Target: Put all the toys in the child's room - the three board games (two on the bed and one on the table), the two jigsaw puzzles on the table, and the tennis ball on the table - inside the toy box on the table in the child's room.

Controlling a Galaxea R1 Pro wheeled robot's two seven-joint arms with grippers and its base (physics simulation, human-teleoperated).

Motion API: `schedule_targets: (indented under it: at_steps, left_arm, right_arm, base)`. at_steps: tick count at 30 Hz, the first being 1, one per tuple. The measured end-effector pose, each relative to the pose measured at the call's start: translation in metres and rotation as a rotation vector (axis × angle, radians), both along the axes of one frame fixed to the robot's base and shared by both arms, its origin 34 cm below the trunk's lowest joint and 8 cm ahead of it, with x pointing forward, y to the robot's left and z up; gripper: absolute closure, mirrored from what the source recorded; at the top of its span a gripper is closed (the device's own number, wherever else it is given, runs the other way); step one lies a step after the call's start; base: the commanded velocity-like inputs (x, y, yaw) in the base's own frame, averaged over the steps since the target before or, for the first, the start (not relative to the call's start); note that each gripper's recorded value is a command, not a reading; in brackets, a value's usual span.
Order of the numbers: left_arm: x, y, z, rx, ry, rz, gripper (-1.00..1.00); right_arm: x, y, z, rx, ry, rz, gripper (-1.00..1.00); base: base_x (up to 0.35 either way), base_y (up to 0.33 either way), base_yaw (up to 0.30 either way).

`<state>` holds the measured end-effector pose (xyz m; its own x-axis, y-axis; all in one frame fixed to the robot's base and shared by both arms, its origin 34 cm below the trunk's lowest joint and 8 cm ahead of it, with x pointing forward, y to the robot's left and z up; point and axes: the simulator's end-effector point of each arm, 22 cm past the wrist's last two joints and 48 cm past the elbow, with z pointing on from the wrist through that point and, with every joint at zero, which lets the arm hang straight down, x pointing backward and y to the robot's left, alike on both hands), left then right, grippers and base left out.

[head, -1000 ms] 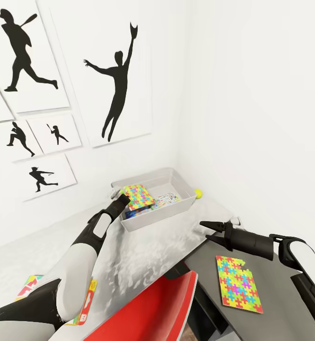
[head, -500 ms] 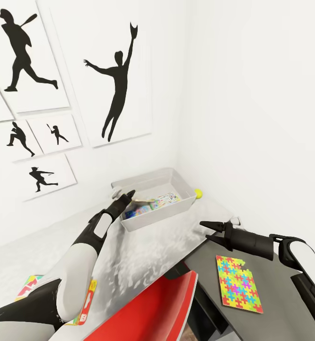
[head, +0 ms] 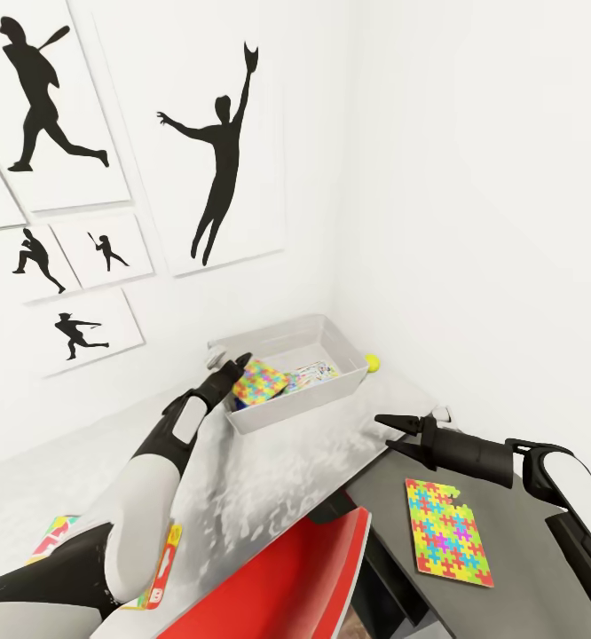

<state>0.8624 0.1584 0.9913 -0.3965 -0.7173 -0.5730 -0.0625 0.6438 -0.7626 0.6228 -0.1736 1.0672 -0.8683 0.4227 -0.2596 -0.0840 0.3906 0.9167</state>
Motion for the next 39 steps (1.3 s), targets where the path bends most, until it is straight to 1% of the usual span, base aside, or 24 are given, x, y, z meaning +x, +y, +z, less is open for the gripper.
schedule_targets:
  at_steps: [2, 4, 11, 13, 14, 15, 17, 18, 19, 21, 24, 25, 27, 29, 30, 32, 36, 39]
  left_arm:
    - [0.001, -0.001, 0.006, -0.011, 0.007, -0.02, -1.0]
    - [-0.002, -0.006, 0.009, -0.035, 0.036, -0.063, -1.0]
    - [-0.011, -0.019, 0.008, -0.075, 0.098, -0.14, -1.0]
    - [-0.017, -0.028, 0.007, -0.1, 0.123, -0.183, -1.0]
    - [-0.02, -0.033, 0.009, -0.122, 0.127, -0.211, -1.0]
    - [-0.023, -0.039, 0.015, -0.147, 0.121, -0.241, -1.0]
    - [-0.026, -0.049, 0.032, -0.197, 0.086, -0.3, -1.0]
    - [-0.027, -0.051, 0.041, -0.216, 0.065, -0.323, -1.0]
    - [-0.027, -0.049, 0.048, -0.225, 0.048, -0.336, -1.0]
    - [-0.027, -0.031, 0.055, -0.219, 0.028, -0.337, -1.0]
    - [-0.026, 0.01, 0.058, -0.189, 0.006, -0.317, -1.0]
    - [-0.027, 0.023, 0.059, -0.182, 0.003, -0.315, -1.0]
    - [-0.033, 0.051, 0.057, -0.174, 0.018, -0.316, -1.0]
    - [-0.04, 0.084, 0.055, -0.16, 0.031, -0.311, -1.0]
    - [-0.046, 0.109, 0.054, -0.145, 0.035, -0.302, -1.0]
    - [-0.055, 0.141, 0.052, -0.122, 0.037, -0.288, -1.0]
    - [-0.08, 0.186, 0.037, -0.096, 0.059, -0.27, -1.0]
    - [-0.106, 0.205, 0.023, -0.103, 0.071, -0.28, -1.0]
  right_arm:
    - [0.0, 0.0, 0.0, 0.0, 0.0, 0.0, -1.0]
    - [0.0, 0.0, 0.0, 0.0, 0.0, 0.0, -1.0]
    - [0.0, 0.0, 0.0, 0.0, 0.0, 0.001, -1.0]
    - [0.0, 0.0, 0.0, 0.0, -0.001, 0.001, -1.0]
    - [0.0, 0.0, 0.0, 0.0, -0.001, 0.001, -1.0]
    - [0.0, 0.0, 0.001, 0.0, -0.002, 0.001, -1.0]
    - [0.0, 0.0, 0.001, 0.0, -0.003, 0.001, -1.0]
    - [0.0, 0.0, 0.001, 0.0, -0.003, 0.0, -1.0]
    - [0.0, 0.0, 0.001, 0.001, -0.003, 0.001, -1.0]
    - [0.0, 0.001, 0.002, 0.003, -0.005, 0.001, -1.0]
    - [0.0, 0.0, 0.006, 0.006, -0.012, -0.002, -1.0]
    - [0.0, -0.001, 0.007, 0.006, -0.015, -0.003, -1.0]
    - [0.001, -0.002, 0.009, 0.008, -0.02, -0.005, -1.0]
    - [0.001, -0.002, 0.012, 0.008, -0.026, -0.005, -1.0]
    - [0.001, -0.002, 0.014, 0.009, -0.03, -0.005, -1.0]
    - [0.002, -0.004, 0.018, 0.014, -0.039, -0.01, -1.0]
    - [0.002, -0.006, 0.022, 0.018, -0.049, -0.014, -1.0]
    - [0.002, -0.006, 0.025, 0.02, -0.054, -0.014, -1.0]
  base:
    - [0.0, 0.0, 0.0]
    - [0.0, 0.0, 0.0]
    - [0.0, 0.0, 0.0]
    - [0.0, 0.0, 0.0]
    - [0.0, 0.0, 0.0]
    - [0.0, 0.0, 0.0]
    - [0.0, 0.0, 0.0]
    - [0.0, 0.0, -0.01]
    - [0.0, 0.0, -0.05]
    - [0.0, 0.0, -0.1]
    - [0.0, 0.0, -0.159]
    - [0.0, 0.0, -0.173]
    - [0.0, 0.0, -0.178]
    - [0.0, 0.0, -0.181]
    - [0.0, 0.0, -0.178]
    - [-0.005, 0.0, -0.166]
    - [-0.129, 0.0, -0.148]
    - [-0.274, 0.0, -0.091]
